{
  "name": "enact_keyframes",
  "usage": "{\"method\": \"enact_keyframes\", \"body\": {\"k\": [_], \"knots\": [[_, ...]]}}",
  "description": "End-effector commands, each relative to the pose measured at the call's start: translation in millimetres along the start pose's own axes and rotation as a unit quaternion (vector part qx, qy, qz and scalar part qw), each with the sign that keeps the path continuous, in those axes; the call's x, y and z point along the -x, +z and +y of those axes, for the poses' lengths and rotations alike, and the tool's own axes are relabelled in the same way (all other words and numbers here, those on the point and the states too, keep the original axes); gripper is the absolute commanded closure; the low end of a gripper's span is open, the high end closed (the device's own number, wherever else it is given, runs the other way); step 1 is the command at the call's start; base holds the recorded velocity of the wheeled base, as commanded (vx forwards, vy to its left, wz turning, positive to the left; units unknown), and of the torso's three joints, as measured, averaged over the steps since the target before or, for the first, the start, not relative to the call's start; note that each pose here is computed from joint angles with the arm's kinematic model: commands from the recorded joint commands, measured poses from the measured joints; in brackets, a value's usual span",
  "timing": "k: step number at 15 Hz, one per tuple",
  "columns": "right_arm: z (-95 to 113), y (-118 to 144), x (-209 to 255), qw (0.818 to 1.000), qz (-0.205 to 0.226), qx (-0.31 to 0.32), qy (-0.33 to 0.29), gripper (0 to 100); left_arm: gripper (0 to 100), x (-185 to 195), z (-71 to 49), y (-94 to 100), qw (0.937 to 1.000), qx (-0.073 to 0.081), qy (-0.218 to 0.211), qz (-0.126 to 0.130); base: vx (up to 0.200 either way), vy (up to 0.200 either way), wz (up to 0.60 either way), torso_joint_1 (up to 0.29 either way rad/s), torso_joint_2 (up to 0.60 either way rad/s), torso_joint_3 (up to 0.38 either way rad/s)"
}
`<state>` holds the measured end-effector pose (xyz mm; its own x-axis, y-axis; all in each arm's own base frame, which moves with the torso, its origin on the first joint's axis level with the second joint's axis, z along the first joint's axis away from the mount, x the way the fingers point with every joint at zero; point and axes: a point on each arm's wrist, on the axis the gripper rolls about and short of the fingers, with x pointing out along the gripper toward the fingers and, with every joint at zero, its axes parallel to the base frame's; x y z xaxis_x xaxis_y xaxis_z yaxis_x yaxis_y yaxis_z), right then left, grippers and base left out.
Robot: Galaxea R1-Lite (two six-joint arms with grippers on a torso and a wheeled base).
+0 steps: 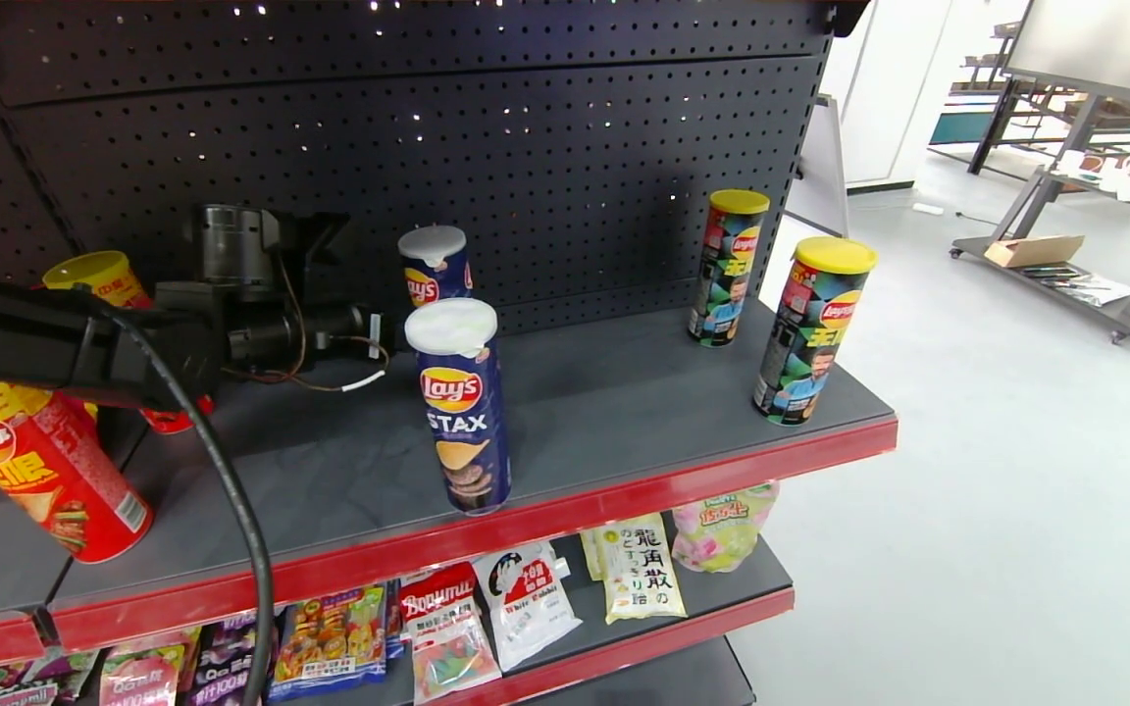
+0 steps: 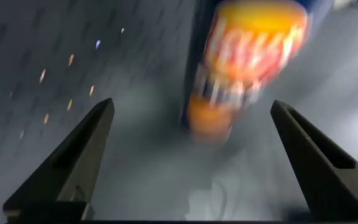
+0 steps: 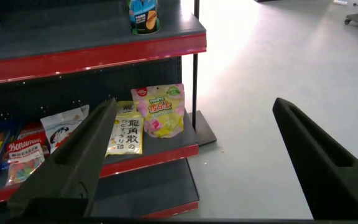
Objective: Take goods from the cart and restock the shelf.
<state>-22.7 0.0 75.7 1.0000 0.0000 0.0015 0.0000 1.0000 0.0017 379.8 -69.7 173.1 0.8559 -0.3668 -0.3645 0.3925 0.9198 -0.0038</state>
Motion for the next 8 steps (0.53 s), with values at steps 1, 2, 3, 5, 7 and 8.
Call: {"method": "enact_keyframes", "body": {"k": [1, 2, 3, 5, 7, 8], "knots": [[0.0, 0.1, -0.1, 1.000, 0.000, 0.000, 0.000, 0, 0, 40.0, -0.9, -2.3, 0.9999, 0.004, 0.010, 0.000, 0.000, 0.000, 0.00, 0.000, 0.00, 0.000], [0.0, -0.1, -0.1, 1.000, 0.001, 0.000, 0.000, 0, 0, 50.7, -3.4, -5.9, 0.9999, 0.005, 0.010, 0.003, 0.000, 0.000, 0.00, 0.000, 0.00, 0.000], [0.0, 0.1, -0.1, 1.000, 0.000, 0.000, 0.000, 0, 0, 91.9, -14.2, -18.1, 0.9999, 0.006, 0.011, 0.008, 0.000, 0.000, 0.00, 0.000, 0.00, 0.000], [0.0, 0.1, -0.1, 1.000, 0.000, 0.000, 0.000, 0, 0, 157.5, -31.5, -34.2, 0.9999, 0.008, 0.012, -0.006, 0.000, 0.000, 0.00, 0.000, 0.00, 0.000], [0.0, -0.1, -0.1, 1.000, 0.001, 0.000, 0.000, 0, 0, 200.2, -43.6, -47.0, 0.9998, 0.005, 0.011, -0.014, 0.000, 0.000, 0.00, 0.000, 0.00, 0.000], [0.0, 0.1, -0.1, 1.000, 0.000, 0.000, 0.000, 0, 0, 253.3, -59.3, -70.5, 0.9991, 0.000, 0.008, -0.041, 0.000, 0.000, 0.00, 0.000, 0.00, 0.000]]}}
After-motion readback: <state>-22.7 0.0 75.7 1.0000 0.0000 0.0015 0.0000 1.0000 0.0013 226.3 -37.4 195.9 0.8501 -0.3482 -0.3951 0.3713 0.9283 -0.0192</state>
